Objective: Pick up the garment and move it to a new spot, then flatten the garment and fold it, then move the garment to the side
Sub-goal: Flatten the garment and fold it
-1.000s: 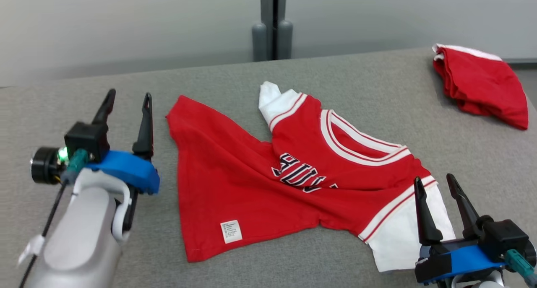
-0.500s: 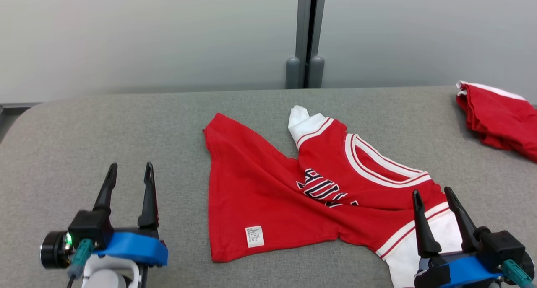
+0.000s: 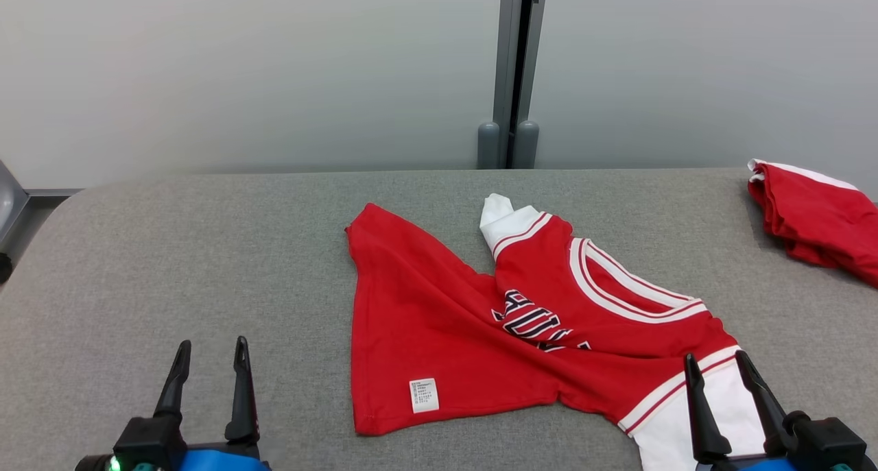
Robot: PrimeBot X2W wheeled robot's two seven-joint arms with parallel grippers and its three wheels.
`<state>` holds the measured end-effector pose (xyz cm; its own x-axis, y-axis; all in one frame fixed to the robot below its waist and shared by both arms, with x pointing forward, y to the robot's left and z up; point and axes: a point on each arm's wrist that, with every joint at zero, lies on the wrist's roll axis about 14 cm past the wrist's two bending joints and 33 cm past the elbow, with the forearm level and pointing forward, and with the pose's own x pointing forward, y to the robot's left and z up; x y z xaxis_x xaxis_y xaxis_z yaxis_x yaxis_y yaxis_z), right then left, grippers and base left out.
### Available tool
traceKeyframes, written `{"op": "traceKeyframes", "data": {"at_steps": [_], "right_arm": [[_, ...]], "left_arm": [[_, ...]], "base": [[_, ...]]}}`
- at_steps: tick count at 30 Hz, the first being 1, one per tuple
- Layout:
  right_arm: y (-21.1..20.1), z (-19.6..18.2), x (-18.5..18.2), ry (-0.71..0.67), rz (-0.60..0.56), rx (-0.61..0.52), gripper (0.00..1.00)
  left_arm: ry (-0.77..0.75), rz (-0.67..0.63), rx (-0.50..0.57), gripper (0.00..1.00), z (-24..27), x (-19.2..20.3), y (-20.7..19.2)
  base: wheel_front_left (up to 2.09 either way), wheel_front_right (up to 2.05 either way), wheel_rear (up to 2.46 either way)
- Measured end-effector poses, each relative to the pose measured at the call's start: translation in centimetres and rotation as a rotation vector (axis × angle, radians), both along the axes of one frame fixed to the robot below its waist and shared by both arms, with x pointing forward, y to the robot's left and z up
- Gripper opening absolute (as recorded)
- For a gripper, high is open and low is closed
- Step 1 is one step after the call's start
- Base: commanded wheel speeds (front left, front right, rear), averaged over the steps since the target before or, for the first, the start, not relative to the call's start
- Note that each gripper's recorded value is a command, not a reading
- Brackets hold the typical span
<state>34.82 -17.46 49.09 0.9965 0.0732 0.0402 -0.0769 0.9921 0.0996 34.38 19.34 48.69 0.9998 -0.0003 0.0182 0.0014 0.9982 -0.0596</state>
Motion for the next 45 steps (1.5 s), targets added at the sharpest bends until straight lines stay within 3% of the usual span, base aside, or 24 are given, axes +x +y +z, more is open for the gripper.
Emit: {"op": "traceKeyframes", "data": {"at_steps": [29,45], "right_arm": [[-1.2,-1.5,-0.6,0.048,-0.037,-0.006,1.00],[-6.6,-8.2,-2.1,0.281,-0.179,-0.062,1.00]], "left_arm": [[0.050,-0.040,0.006,1.00,-1.7,-0.2,-1.0],[0.278,-0.263,-0.021,1.00,-8.5,-0.4,-8.0]], "base": [[0.00,0.00,0.00],[0.00,0.00,0.00]]}}
